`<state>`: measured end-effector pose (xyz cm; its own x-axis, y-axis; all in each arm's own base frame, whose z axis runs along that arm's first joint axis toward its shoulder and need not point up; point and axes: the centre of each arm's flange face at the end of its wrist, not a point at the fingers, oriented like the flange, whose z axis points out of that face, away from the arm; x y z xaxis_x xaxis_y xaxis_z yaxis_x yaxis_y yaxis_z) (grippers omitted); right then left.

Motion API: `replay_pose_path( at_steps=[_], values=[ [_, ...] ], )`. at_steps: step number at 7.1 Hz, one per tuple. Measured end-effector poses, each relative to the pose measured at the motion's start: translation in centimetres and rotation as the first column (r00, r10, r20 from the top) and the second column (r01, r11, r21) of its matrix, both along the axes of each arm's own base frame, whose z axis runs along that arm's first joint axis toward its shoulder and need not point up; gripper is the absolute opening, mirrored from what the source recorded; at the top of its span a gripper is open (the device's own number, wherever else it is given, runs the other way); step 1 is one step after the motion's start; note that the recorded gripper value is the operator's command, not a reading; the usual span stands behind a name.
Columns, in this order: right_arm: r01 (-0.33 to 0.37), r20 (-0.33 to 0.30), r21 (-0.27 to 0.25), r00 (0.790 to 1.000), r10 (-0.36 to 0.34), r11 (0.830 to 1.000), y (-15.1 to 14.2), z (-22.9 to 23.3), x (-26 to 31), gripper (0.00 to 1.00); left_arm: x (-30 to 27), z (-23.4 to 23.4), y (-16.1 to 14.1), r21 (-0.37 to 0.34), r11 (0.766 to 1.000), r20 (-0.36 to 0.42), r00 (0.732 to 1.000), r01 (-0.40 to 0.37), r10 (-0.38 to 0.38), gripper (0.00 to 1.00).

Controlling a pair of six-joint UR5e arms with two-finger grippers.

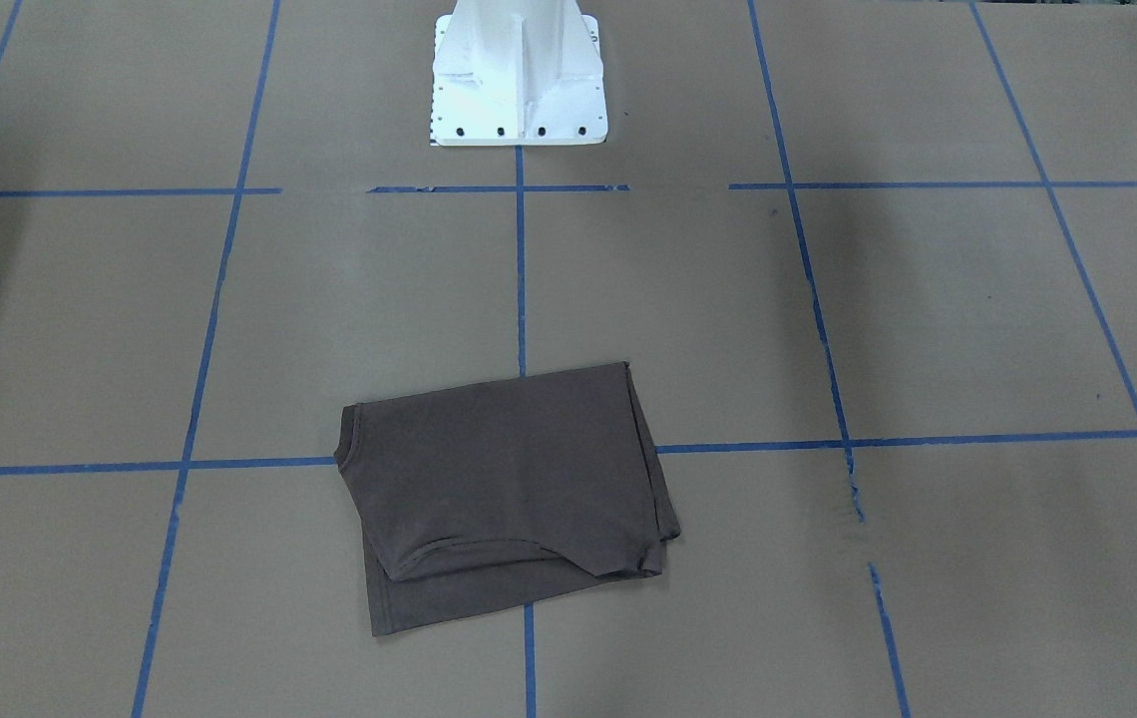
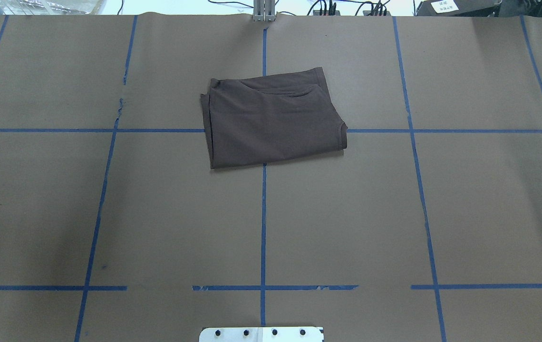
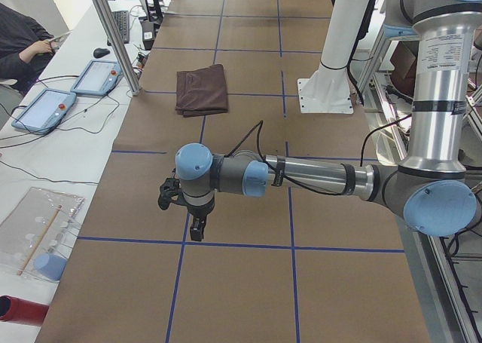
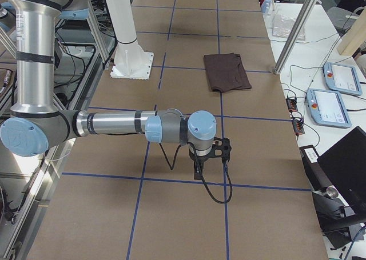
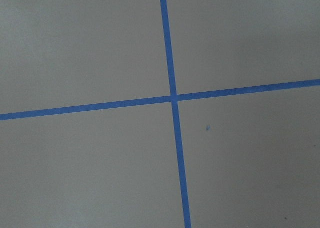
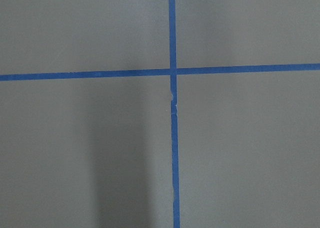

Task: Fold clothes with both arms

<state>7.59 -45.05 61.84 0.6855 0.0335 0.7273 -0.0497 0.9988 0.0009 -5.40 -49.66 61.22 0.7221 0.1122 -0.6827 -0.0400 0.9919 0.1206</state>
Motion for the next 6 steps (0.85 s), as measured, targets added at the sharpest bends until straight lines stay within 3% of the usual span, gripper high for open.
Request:
replay_pose_path(
  at_steps=[6],
  values=[
    [0.004, 0.000, 0.008, 1.000, -0.004, 1.000, -0.15, -0.18, 0.00, 1.00, 0.05, -0.09, -0.08, 0.004, 1.000, -0.004, 1.000, -0.001, 0.001, 1.00]
  ],
)
